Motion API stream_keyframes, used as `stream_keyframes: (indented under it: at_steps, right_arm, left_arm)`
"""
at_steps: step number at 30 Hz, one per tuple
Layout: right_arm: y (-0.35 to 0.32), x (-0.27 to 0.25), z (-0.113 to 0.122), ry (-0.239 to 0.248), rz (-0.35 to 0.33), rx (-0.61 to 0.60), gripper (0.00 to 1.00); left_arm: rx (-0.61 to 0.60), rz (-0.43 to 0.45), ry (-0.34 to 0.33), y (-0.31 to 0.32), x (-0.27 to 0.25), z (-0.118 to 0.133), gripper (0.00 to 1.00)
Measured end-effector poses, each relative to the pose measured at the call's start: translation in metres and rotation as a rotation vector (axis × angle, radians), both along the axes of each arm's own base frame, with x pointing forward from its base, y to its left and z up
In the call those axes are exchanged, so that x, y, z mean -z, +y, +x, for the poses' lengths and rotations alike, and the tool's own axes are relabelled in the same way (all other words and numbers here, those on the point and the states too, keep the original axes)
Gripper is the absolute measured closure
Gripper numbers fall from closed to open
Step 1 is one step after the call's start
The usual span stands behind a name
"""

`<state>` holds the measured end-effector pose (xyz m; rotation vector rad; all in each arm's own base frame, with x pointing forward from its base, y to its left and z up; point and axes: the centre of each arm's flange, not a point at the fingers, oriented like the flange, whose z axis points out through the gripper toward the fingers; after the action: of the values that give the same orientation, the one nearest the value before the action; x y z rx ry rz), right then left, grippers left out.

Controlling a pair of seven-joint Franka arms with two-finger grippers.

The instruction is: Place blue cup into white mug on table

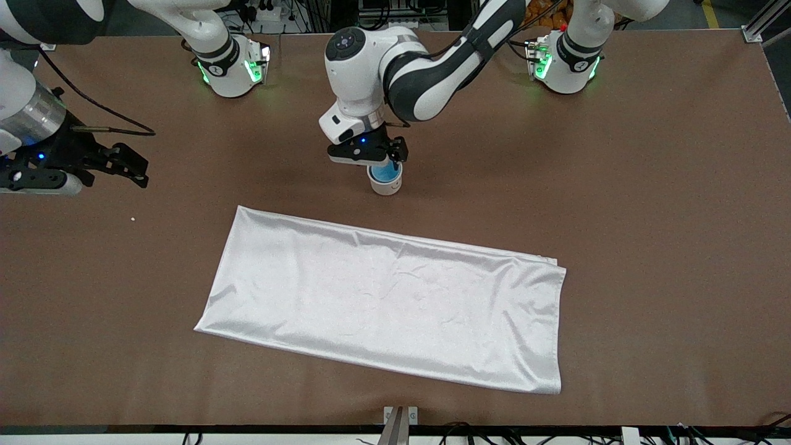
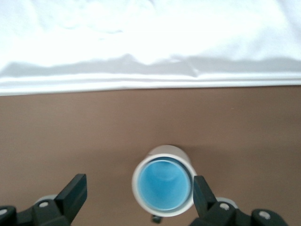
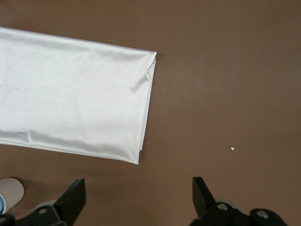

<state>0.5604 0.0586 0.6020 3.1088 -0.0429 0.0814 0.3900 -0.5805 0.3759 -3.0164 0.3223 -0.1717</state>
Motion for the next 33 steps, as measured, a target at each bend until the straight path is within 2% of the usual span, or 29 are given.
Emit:
stream_keyframes:
  at_steps: [5, 12, 18, 25, 33]
  right_arm:
    - [0.0, -0.006, 0.0, -0.007, 0.001, 0.0, 0.0]
    - [-0.001, -0.027, -0.007, 0.016, -0.002, 0.003, 0.0]
    - [0.0, -0.035, -0.01, 0.023, -0.003, 0.002, 0.0]
    - [0.0, -0.037, -0.009, 0.024, -0.003, 0.001, 0.0]
    - [0.0, -0.035, -0.008, 0.028, -0.003, 0.0, 0.0]
  left_arm:
    - [0.029, -0.001, 0.016, 0.035, -0.042, 0.027, 0.0]
    - [0.065, 0.006, 0.047, 0.113, -0.091, 0.066, 0.0]
    - [0.014, 0.008, 0.072, 0.192, -0.132, 0.085, 0.0]
    - [-0.045, 0.005, 0.105, 0.274, -0.169, 0.094, 0.0]
    - [-0.182, -0.069, 0.106, 0.351, -0.198, 0.114, 0.0]
